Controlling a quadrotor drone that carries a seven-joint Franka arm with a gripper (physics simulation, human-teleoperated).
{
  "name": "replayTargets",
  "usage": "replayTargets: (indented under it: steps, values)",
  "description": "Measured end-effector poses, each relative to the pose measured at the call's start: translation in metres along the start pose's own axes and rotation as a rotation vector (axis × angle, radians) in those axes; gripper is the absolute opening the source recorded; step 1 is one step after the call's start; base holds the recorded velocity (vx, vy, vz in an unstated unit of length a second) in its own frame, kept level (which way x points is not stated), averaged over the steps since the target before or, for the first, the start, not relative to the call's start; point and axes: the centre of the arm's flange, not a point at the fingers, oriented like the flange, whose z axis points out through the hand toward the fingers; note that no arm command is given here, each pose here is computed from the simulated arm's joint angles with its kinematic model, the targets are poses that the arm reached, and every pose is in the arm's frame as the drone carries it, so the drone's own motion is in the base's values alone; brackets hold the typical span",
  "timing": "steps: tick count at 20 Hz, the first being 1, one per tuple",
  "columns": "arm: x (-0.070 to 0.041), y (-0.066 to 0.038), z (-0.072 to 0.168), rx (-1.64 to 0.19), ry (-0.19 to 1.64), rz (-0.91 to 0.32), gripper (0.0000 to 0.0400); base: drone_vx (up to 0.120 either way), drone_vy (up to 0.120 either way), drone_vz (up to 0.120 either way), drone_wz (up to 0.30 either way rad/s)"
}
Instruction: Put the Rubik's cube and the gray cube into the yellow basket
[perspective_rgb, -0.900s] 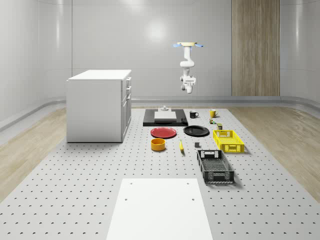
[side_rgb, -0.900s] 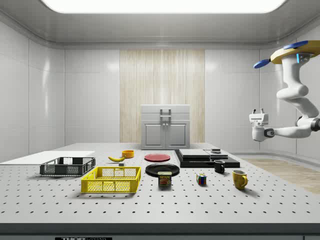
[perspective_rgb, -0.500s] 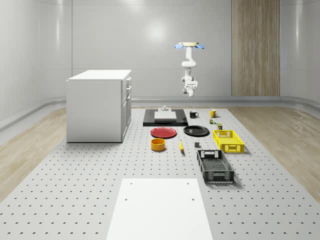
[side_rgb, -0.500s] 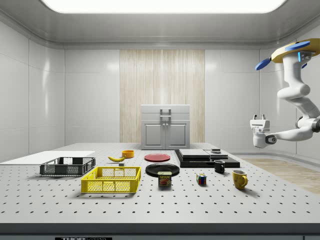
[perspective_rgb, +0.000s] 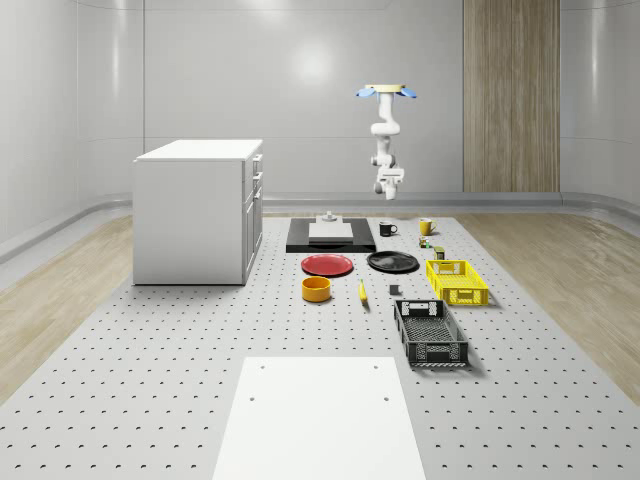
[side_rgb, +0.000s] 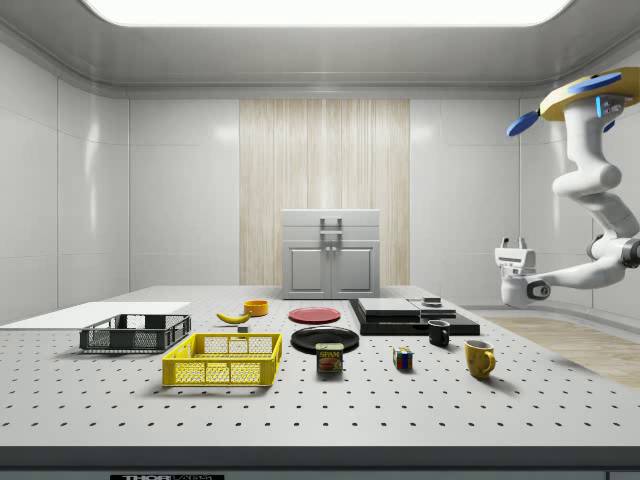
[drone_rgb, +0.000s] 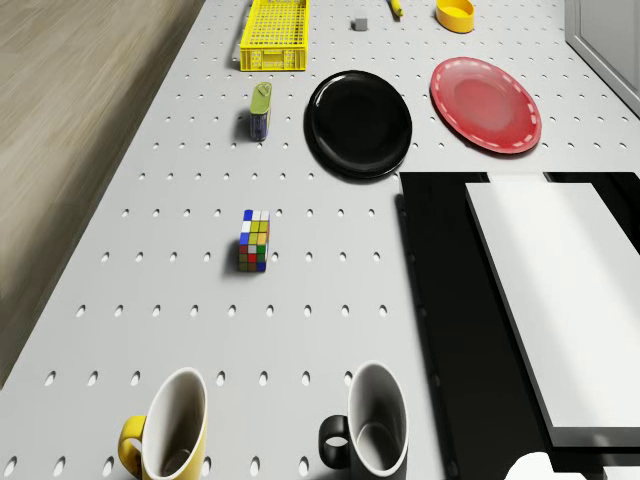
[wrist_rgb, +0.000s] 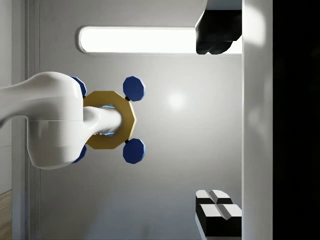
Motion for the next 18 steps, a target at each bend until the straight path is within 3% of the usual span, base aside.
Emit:
replayTargets:
  steps: [18]
  values:
    - [-0.0006,0.0004,-0.0051,0.009,0.011,0.0,0.04,0.12,0.12,0.0,0.0]
